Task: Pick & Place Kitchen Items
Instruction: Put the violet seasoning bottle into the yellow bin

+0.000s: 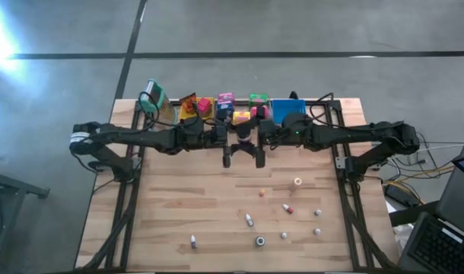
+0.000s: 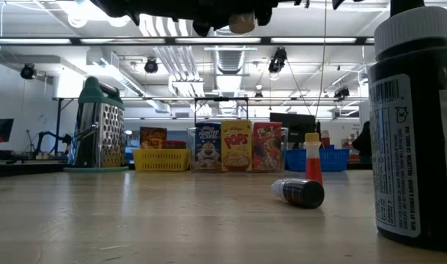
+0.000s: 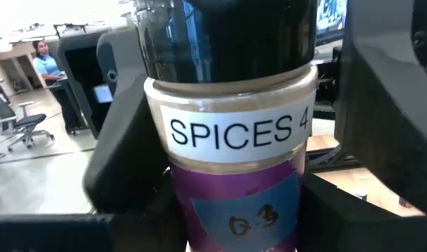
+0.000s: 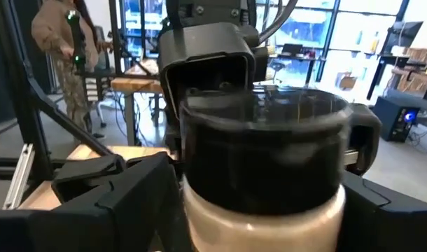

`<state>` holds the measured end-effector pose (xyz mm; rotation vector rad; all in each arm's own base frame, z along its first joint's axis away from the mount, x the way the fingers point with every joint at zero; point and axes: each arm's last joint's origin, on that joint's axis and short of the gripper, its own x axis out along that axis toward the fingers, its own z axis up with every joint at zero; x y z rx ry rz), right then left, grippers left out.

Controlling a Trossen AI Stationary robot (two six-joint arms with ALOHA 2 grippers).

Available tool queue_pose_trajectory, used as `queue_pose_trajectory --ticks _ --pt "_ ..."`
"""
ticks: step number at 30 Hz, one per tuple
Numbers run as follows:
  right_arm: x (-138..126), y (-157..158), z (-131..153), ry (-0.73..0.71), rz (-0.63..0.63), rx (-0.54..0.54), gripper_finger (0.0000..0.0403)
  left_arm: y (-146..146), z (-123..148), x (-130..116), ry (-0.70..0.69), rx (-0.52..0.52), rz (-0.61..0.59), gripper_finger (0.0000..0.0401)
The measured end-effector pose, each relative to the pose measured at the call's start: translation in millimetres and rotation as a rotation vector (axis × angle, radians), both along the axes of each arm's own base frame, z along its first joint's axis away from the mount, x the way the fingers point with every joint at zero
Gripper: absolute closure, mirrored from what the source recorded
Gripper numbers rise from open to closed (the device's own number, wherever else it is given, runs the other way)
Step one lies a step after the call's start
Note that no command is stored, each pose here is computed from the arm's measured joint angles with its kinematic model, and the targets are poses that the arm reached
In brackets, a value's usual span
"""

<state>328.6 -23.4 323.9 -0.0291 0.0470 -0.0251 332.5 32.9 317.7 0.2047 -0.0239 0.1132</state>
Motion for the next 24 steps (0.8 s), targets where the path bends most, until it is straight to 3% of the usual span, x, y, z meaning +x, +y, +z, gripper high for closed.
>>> queue_pose_trajectory --ticks 11,24 --pt "-19.0 1.2 4.2 0.022 -0.007 -0.017 0.0188 0.4 4.0 -0.5 -0.053 -0.093 0.027 0.0213" --pt "-19.9 2.2 4.3 0.013 0.000 -0.024 0.0202 0.6 5.7 -0.5 -0.064 -0.079 0.034 0.0213"
